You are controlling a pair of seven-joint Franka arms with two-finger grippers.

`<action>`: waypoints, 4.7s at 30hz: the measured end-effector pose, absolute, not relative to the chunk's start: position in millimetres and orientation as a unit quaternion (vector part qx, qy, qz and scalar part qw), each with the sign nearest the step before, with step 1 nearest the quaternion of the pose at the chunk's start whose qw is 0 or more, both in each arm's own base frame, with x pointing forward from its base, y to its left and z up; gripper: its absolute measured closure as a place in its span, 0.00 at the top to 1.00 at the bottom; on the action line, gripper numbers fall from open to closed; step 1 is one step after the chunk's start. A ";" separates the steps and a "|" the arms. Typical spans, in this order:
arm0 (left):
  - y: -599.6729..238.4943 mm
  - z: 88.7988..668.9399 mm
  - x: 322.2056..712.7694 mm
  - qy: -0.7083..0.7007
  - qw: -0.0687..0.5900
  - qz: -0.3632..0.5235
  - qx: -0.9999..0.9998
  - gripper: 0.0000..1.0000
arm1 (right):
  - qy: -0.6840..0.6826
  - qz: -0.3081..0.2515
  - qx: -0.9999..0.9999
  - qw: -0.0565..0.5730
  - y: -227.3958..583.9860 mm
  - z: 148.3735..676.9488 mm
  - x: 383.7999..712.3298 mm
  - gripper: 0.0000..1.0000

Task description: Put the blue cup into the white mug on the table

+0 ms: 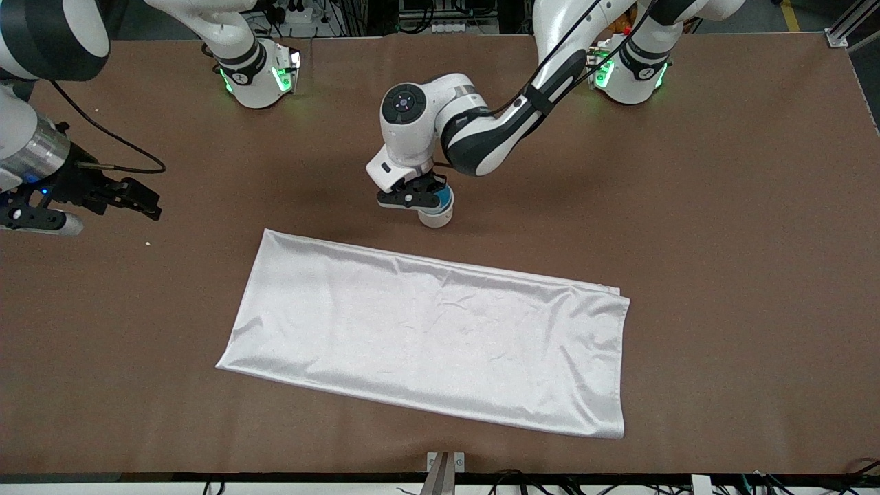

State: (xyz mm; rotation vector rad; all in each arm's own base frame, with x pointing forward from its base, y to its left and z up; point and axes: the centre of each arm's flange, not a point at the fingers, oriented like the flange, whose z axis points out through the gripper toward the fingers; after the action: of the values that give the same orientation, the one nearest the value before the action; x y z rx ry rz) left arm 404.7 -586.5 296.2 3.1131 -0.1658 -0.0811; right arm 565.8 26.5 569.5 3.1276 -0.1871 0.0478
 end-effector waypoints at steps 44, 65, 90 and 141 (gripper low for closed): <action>-450.7 489.1 461.4 -0.045 -0.031 0.033 0.998 1.00 | -0.053 0.030 0.998 0.000 33.2 627.8 560.9 1.00; -257.4 567.4 474.8 -0.018 -0.026 0.031 0.999 1.00 | -0.050 0.013 0.999 0.002 36.1 621.4 559.8 1.00; -102.4 581.1 527.1 0.082 -0.008 0.029 0.996 1.00 | -0.050 -0.021 0.999 0.003 36.1 612.5 553.8 1.00; -109.7 586.3 556.4 0.091 -0.010 0.042 0.995 1.00 | -0.061 -0.062 0.996 0.011 101.4 554.0 559.6 1.00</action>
State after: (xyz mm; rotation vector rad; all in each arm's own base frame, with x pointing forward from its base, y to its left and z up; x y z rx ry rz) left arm 556.4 -109.7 586.3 3.1466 0.2883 0.1321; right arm 559.6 101.4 554.0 3.1083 -0.1905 -0.1948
